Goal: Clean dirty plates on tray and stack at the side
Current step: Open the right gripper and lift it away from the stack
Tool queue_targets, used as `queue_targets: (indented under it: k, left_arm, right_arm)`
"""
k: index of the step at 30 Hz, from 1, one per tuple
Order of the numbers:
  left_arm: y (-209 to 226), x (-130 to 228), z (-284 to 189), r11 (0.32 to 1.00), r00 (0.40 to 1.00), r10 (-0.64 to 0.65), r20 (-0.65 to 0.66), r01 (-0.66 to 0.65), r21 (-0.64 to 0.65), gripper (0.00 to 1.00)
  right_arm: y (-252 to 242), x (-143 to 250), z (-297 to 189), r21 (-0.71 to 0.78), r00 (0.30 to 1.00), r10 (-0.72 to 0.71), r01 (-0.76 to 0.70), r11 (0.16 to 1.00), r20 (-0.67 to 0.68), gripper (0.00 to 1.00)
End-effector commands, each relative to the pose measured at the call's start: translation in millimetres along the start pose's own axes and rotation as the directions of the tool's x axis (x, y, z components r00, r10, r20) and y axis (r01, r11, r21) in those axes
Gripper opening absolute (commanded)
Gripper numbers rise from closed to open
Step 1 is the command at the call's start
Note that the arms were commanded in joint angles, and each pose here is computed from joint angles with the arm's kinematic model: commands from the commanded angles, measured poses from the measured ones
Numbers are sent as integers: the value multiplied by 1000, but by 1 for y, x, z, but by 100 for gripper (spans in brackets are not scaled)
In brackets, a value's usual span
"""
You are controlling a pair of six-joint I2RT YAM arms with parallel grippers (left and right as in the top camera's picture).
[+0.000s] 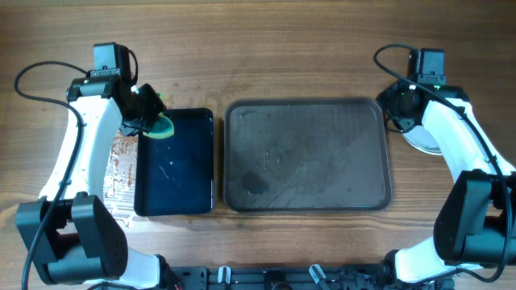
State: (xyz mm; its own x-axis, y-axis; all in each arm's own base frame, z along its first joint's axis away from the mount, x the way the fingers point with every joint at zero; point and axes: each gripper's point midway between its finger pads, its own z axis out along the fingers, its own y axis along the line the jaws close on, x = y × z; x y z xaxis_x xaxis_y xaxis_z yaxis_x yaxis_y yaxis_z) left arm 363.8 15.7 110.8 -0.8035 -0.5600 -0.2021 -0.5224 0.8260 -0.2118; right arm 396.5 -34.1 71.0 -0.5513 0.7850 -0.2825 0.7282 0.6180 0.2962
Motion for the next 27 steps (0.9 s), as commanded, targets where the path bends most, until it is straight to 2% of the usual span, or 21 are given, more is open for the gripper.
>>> queue_targets:
  k: [1, 2, 4, 8, 12, 14, 20, 22, 25, 27]
  left_arm:
    - [-8, -4, -3, 999, 1000, 26, 6, -26, 25, 4]
    - [-8, -4, -3, 999, 1000, 26, 5, -26, 26, 4]
    - [-8, -3, -3, 999, 1000, 26, 2, -26, 24, 4]
    - [-7, -3, -3, 999, 1000, 26, 0, -26, 23, 4]
    - [-7, -3, -3, 999, 1000, 26, 0, -26, 23, 4]
    - [-7, -3, -3, 999, 1000, 26, -1, -26, 22, 4]
    - [-6, -1, -3, 1000, 1000, 25, -7, -25, 19, 4]
    - [-6, -1, -3, 1000, 1000, 25, -9, -25, 18, 4]
    - [-6, 0, -3, 1000, 1000, 25, -10, -25, 17, 4]
    - [-6, 0, -3, 1000, 1000, 25, -10, -24, 18, 4]
  right_arm:
    - [14, -3, -5, -60, 999, -44, 44, 997, -7, 24]
    - [15, -4, -4, -63, 999, -44, 44, 997, -4, 22]
    - [18, 0, 3, -79, 999, -45, 42, 996, -25, 5]
    - [13, 7, 18, -54, 997, -41, 38, 998, -61, 5]
    - [-5, 2, 19, 36, 999, 36, -35, 999, -28, 5]
    - [-26, 2, 17, 140, 993, 121, -121, 983, 8, 5]
    - [-45, 2, 13, 225, 987, 153, -159, 961, 45, 5]
    - [-57, 2, 10, 277, 973, 213, -228, 933, 84, 4]
    - [-60, 1, 9, 293, 973, 209, -228, 929, 94, 5]
    - [-69, 4, 6, 326, 958, 260, -285, 901, 118, 5]
